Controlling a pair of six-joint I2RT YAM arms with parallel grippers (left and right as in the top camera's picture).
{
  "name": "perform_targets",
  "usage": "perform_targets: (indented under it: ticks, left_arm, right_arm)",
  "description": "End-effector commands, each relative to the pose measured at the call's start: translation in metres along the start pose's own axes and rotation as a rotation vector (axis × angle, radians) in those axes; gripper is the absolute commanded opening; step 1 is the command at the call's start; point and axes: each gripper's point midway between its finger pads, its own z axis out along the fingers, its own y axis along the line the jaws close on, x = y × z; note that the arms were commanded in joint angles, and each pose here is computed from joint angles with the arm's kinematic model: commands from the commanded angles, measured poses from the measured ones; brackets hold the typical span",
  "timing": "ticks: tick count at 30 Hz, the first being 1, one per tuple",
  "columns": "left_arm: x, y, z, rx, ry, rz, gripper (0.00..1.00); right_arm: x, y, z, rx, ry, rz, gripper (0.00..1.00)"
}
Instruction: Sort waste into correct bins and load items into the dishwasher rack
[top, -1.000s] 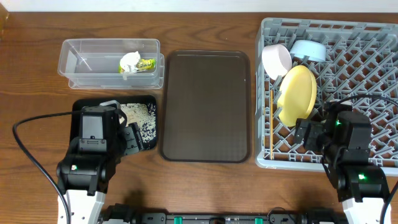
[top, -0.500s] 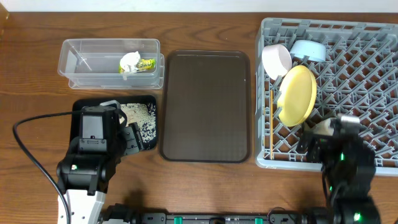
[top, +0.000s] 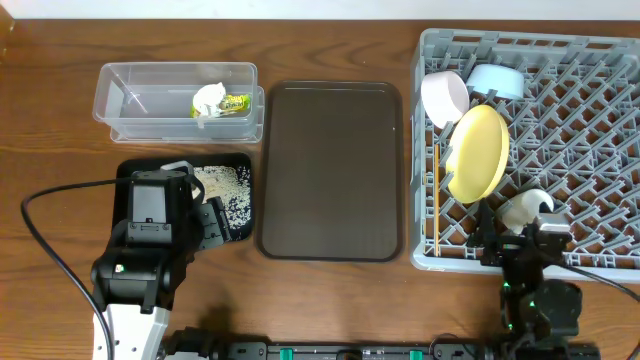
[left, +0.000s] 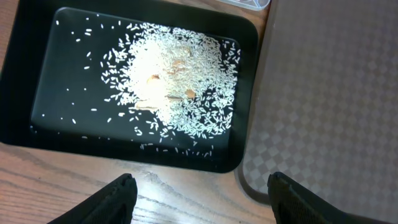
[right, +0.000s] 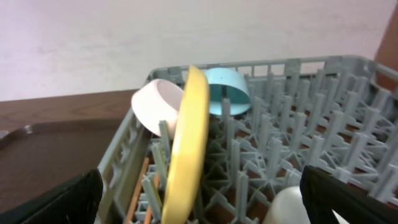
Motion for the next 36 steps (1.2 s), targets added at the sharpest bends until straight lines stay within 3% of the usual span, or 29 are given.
perform_targets:
  ticks: [1, 6, 11, 36]
  left_arm:
    - [0.000, 0.001, 0.001, -0.005, -0.002, -0.010, 0.71]
    - [0.000, 0.001, 0.001, -0.005, -0.002, -0.010, 0.71]
    - [0.000, 0.001, 0.001, -0.005, -0.001, -0.010, 0.71]
    - [0.000, 0.001, 0.001, -0.005, -0.001, -0.010, 0.71]
  right_arm:
    - [0.000, 0.003, 0.000, -0.014, -0.050, -0.020, 0.99]
    - [0.003, 0.005, 0.003, -0.030, -0.104, -0.039, 0.99]
    - [0.027, 0.025, 0.003, -0.154, -0.013, -0.181, 0.99]
    - [0.025, 0.024, 0.003, -0.147, -0.020, -0.184, 0.99]
